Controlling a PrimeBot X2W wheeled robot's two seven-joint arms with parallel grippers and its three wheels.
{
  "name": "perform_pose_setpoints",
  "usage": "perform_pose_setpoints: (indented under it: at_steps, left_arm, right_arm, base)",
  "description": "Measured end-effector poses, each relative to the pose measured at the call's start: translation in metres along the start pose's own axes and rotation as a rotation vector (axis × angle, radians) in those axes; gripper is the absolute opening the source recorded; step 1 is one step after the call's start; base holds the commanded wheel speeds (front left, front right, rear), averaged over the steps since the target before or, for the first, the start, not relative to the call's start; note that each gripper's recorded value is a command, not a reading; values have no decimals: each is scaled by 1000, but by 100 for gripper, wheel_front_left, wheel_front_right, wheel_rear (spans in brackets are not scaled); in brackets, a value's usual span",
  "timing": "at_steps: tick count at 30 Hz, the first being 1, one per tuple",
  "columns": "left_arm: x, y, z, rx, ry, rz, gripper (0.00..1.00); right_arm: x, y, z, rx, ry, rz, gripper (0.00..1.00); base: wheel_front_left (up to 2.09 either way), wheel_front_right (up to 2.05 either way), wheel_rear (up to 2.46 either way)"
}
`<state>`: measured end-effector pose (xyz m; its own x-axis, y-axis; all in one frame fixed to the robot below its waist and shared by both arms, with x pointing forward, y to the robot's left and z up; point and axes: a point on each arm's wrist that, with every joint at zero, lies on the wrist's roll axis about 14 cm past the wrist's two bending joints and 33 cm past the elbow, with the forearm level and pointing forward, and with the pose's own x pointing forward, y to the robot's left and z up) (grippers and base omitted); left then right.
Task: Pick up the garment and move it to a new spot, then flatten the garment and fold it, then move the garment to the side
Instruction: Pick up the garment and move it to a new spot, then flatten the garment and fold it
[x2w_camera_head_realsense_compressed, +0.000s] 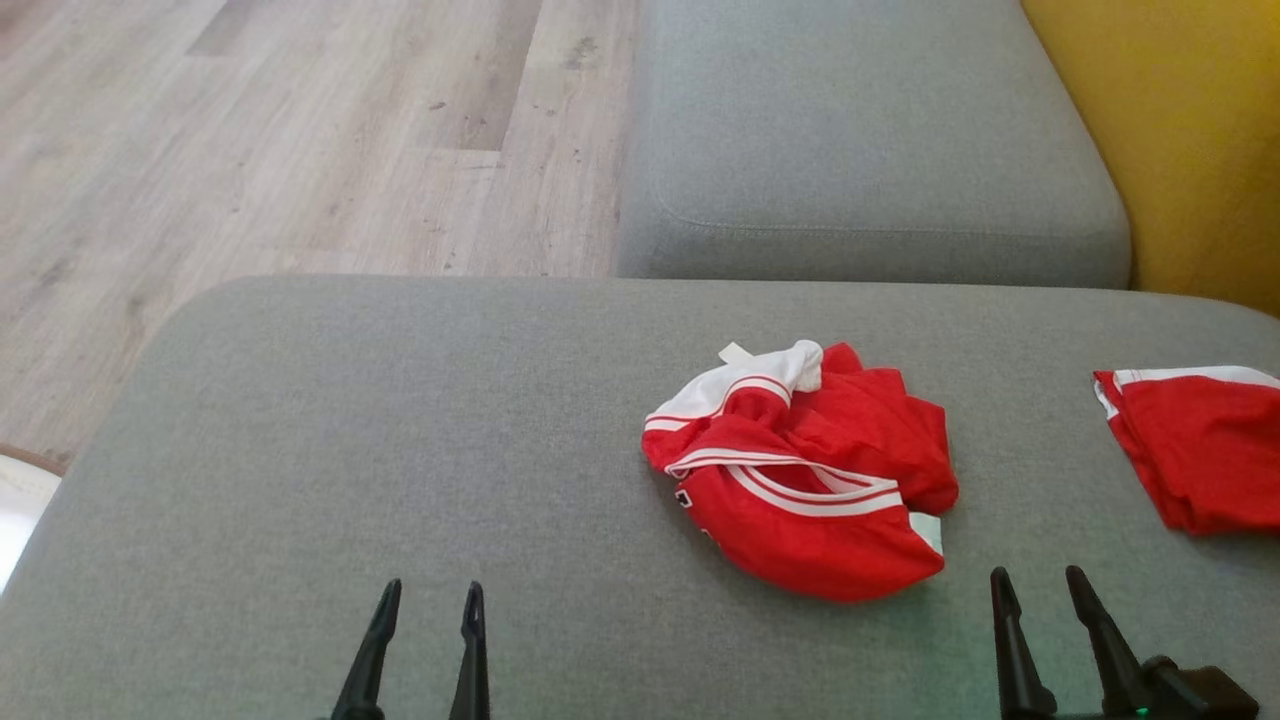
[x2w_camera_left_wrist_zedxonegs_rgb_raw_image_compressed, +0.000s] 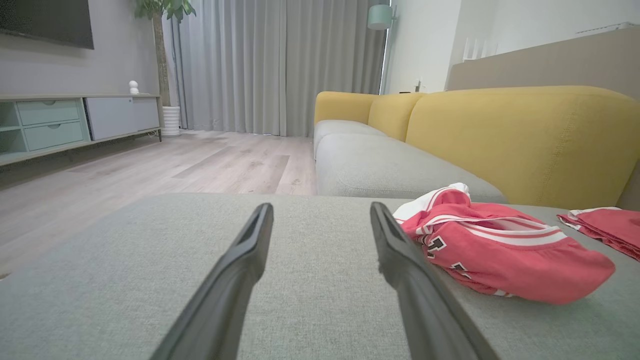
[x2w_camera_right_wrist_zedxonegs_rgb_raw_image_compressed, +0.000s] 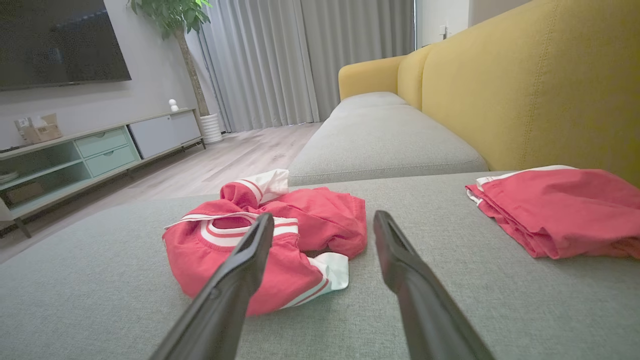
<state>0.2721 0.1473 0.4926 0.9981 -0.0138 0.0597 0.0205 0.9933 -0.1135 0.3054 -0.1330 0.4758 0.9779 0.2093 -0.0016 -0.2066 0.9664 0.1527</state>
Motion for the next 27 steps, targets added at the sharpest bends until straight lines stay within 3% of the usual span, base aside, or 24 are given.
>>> perform_pose_setpoints:
  at_steps: [27]
  left_arm:
    - [1, 3, 4, 33, -12, -4, 100]
  right_arm:
    - [0, 10, -2, 8, 3, 24, 100]
  base:
    - [0, 0, 0]
